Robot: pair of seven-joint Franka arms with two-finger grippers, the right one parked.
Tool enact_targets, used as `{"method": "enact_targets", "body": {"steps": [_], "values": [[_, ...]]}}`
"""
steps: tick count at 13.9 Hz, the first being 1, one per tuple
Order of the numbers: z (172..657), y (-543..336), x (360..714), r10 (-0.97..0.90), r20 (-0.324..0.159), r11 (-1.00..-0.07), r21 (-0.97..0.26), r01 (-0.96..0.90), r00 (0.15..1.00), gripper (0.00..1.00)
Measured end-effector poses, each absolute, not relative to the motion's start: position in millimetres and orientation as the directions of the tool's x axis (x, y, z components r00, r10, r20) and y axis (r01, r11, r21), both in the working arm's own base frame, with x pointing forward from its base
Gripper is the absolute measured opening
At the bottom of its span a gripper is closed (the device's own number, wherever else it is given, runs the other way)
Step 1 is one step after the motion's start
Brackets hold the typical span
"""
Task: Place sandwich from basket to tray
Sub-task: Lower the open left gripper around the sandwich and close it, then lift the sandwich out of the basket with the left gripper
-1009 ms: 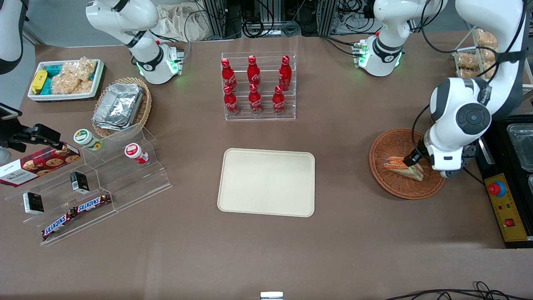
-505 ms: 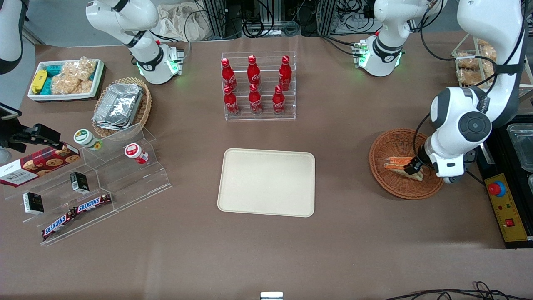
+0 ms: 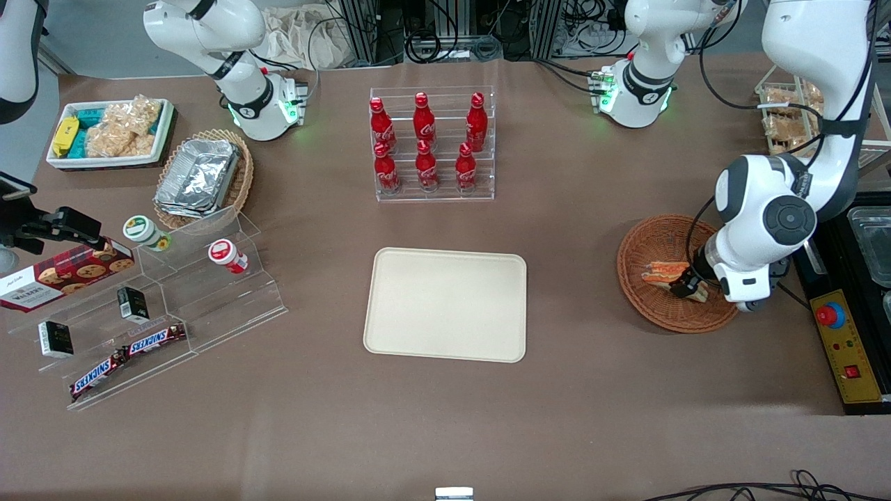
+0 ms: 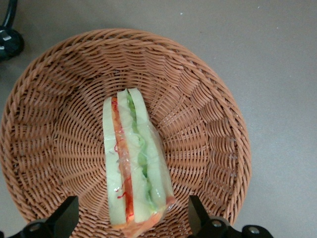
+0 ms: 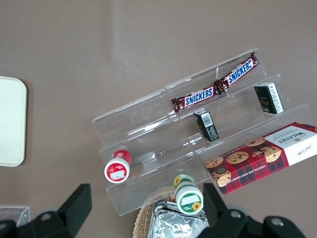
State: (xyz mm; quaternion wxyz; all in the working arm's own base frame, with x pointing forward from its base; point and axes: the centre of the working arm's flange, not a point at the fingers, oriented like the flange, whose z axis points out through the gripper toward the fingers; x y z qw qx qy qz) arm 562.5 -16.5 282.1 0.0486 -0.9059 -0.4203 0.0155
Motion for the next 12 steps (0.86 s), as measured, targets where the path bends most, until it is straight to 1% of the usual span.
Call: {"method": "enact_targets", "body": {"steps": [6,8,9,10,11,12], "values": [[263.0,-11.6,563.0,0.769,-0.002,-0.636,-0.102,0.765,0.639,1.0],[247.5,-10.0,564.6,0.771,-0.009,-0.635,-0.093,0.767,0.637,0.99],[240.1,-10.1,564.7,0.771,-0.014,-0.635,-0.093,0.767,0.637,0.96],[235.5,-10.4,564.8,0.77,-0.018,-0.637,-0.094,0.765,0.638,0.87],[234.3,-10.7,565.4,0.768,-0.019,-0.638,-0.094,0.764,0.64,0.74],[235.3,-11.1,566.3,0.767,-0.017,-0.64,-0.092,0.763,0.641,0.64]]}}
